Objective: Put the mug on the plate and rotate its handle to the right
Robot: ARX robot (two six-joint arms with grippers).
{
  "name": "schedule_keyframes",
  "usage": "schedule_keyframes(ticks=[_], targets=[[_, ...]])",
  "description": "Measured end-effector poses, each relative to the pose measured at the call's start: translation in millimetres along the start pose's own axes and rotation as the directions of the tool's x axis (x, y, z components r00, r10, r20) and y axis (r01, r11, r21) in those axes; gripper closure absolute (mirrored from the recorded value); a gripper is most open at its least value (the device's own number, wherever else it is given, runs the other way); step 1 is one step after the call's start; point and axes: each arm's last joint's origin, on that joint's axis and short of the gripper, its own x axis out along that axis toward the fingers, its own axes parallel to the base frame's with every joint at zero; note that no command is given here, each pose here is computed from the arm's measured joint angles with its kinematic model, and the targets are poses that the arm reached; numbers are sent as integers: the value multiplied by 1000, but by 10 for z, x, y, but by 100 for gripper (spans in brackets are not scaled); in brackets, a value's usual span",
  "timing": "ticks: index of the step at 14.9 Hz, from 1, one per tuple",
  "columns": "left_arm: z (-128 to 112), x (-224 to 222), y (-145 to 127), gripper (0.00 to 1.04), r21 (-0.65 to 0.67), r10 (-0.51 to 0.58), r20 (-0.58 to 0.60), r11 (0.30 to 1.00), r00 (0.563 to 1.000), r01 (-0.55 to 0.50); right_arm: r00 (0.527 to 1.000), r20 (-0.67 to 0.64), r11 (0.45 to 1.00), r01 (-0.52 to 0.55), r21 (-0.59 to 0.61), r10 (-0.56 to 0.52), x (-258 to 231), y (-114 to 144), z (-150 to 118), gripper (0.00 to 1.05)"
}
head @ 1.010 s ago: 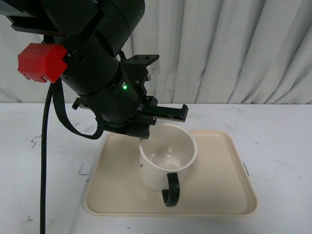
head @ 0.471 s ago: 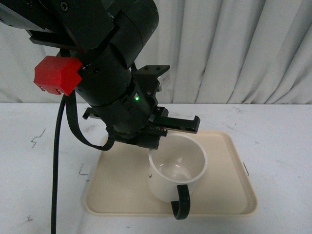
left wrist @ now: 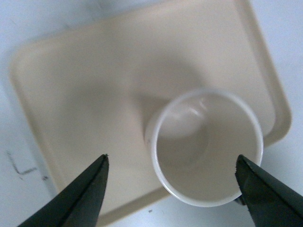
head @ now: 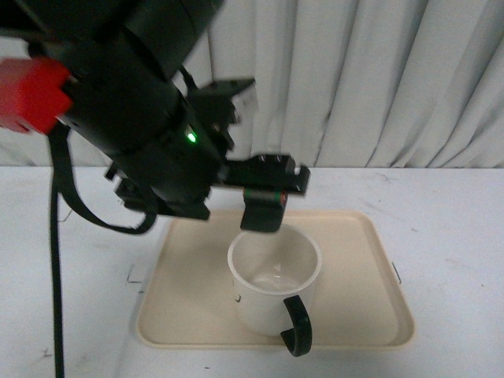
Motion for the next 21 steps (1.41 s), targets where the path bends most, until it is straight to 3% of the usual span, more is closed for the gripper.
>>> schedule_keyframes(ticks=[2,3,4,5,6,7,9,10,12,14,17,20,21], targets=[[88,-528,273,5,-57,42,265,998,963,-28,1000,0,1000,0,0,0,0,0,0,7],[154,-702,344,7,-79,75,333,996,940,-52,1000,0,1000,0,0,0,0,0,0,7],[181,-673,330,14,-81,154,526,988,836,-131,1000,0,1000,0,0,0,0,0,0,7],[-22,-572,376,24,-128,266,624,962,734,-240,1000,0,1000,0,0,0,0,0,0,7],[-394,-470,452,36,-167,333,652,939,681,-300,1000,-2,1000,1,0,-1,0,-1,-1,7],[-616,-530,564,47,-201,360,699,928,618,-313,1000,0,1000,1,0,-1,0,-1,0,7],[-758,-973,683,71,-273,376,829,918,413,-288,1000,0,1000,0,0,0,0,0,0,7],[-907,-1037,691,83,-261,361,837,924,411,-281,1000,0,1000,0,0,0,0,0,0,7],[-1279,-923,750,103,-237,362,782,925,508,-296,1000,0,1000,0,0,0,0,0,0,7],[-1416,-1083,772,103,-248,363,810,924,461,-292,1000,0,1000,0,0,0,0,0,0,7],[-1734,-1148,782,103,-241,360,797,926,485,-291,1000,0,1000,0,0,0,0,0,0,7],[-1879,-1217,858,103,-247,360,823,924,440,-292,1000,0,1000,0,0,0,0,0,0,7],[-1990,-1161,866,103,-258,380,784,919,490,-299,1000,0,1000,0,0,0,0,0,0,7]])
